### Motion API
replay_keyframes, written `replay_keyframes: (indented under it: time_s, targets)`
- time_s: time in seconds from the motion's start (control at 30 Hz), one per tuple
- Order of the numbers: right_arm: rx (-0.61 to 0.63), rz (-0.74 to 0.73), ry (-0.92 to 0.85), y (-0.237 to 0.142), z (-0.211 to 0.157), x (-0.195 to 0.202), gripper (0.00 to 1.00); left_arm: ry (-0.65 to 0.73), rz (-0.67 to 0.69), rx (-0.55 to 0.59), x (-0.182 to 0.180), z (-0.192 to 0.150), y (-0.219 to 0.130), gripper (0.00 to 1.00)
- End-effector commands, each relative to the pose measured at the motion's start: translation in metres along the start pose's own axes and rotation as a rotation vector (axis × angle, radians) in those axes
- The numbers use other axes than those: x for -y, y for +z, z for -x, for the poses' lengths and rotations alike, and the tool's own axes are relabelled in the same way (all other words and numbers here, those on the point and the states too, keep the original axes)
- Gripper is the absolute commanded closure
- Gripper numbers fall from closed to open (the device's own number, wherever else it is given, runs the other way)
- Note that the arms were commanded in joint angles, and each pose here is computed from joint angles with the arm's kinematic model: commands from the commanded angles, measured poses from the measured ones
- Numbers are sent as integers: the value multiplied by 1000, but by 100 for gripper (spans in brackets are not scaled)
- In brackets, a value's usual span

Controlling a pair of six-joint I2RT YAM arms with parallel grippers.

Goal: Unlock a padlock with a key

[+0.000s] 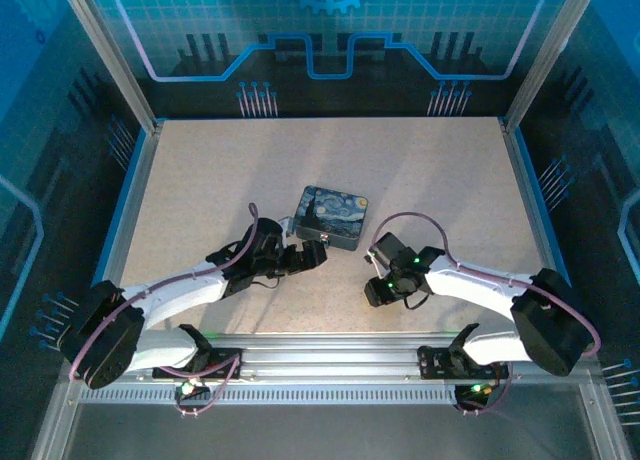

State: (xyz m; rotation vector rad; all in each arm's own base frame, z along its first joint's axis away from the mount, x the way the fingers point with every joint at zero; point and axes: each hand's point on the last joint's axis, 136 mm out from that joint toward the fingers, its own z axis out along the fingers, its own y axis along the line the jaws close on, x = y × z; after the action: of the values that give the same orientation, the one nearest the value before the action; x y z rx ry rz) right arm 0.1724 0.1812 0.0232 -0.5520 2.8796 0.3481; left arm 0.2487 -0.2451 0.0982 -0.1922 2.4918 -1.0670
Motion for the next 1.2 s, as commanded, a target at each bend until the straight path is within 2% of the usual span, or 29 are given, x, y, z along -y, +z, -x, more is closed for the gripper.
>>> replay_keyframes:
  time_s: [0.0,0.47,0.8,0.93,1.03,1.17]
  targets:
    - [-5,-23,-10,-1,2,-2,62,0,-1,-9,-1,-5,2,5]
    - [-29,-25,-13,4,-2,-3,75,0,5,-10,-2,-4,2,5]
    - [-35,-7,-12,8,-4,-6,80,0,8,-9,-2,-5,1,5]
    - [-32,0,-15,7,-3,-8,89,-2,8,-10,-2,-4,1,5]
    - [-6,-2,-25,1,1,-8,96,-9,5,-7,0,-4,-1,5]
    - [69,7,-68,-13,12,-14,97,-46,14,-1,0,-2,-4,5]
